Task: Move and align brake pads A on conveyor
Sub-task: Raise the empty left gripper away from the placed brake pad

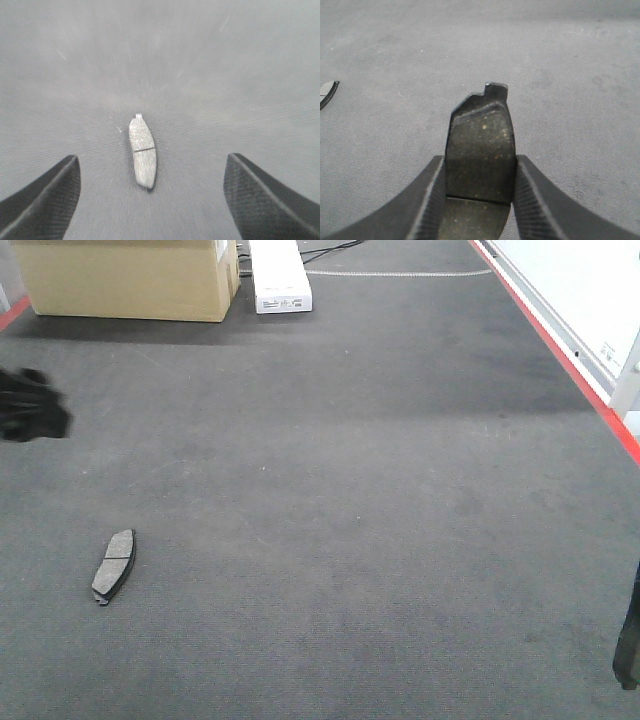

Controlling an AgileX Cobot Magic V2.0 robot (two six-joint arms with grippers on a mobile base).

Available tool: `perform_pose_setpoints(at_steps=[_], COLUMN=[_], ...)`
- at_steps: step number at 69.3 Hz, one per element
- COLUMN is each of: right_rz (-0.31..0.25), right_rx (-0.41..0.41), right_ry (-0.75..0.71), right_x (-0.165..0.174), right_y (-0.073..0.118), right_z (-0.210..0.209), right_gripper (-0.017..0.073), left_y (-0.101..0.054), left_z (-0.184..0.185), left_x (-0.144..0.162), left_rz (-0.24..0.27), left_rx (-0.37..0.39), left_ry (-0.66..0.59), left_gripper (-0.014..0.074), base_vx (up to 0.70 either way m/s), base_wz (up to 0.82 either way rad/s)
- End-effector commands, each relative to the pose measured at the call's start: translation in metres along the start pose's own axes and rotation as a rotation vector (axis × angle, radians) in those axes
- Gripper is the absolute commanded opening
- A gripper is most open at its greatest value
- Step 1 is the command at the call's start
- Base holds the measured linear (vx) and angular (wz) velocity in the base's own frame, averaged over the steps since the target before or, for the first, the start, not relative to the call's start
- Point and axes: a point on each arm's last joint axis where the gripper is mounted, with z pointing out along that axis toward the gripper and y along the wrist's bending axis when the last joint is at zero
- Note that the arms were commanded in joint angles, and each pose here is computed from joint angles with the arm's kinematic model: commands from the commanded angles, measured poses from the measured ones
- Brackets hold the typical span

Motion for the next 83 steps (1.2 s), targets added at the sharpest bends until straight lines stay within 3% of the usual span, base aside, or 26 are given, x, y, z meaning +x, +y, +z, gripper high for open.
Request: perform_pose_setpoints(at_steps=[1,17,34,83], right_rz=[-0.011,-0.011,-0.011,-0.014], right_rx=[-0.013,-0.013,-0.013,-0.015], right_ry=[-0.112,-0.112,-0.112,-0.132], right_x=[-0.015,-0.015,-0.015,-0.017], right_y=[0.002,0.002,0.002,0.002], right_z=[-0.006,-0.006,-0.006,-0.006], right_gripper=[-0.0008,-0.0008,-0.0008,-0.0008], left_y=[-0.005,-0.007,-0.009,-0.009], left_z=[-0.044,-0.087,-0.109,-0.111], left_x=[0.012,0.068,0.104,0.106], left_rz=[0.010,0.028,0.031,0.031], left_rx=[0.003,-0.026,-0.023,-0.023], left_ry=[-0.175,-0.339,-0.403,-0.408], left_gripper=[0.0542,0.0542,0.0542,0.0540], base_vx=[0.00,0.00,0.00,0.00], base_wz=[0.00,0.00,0.00,0.00])
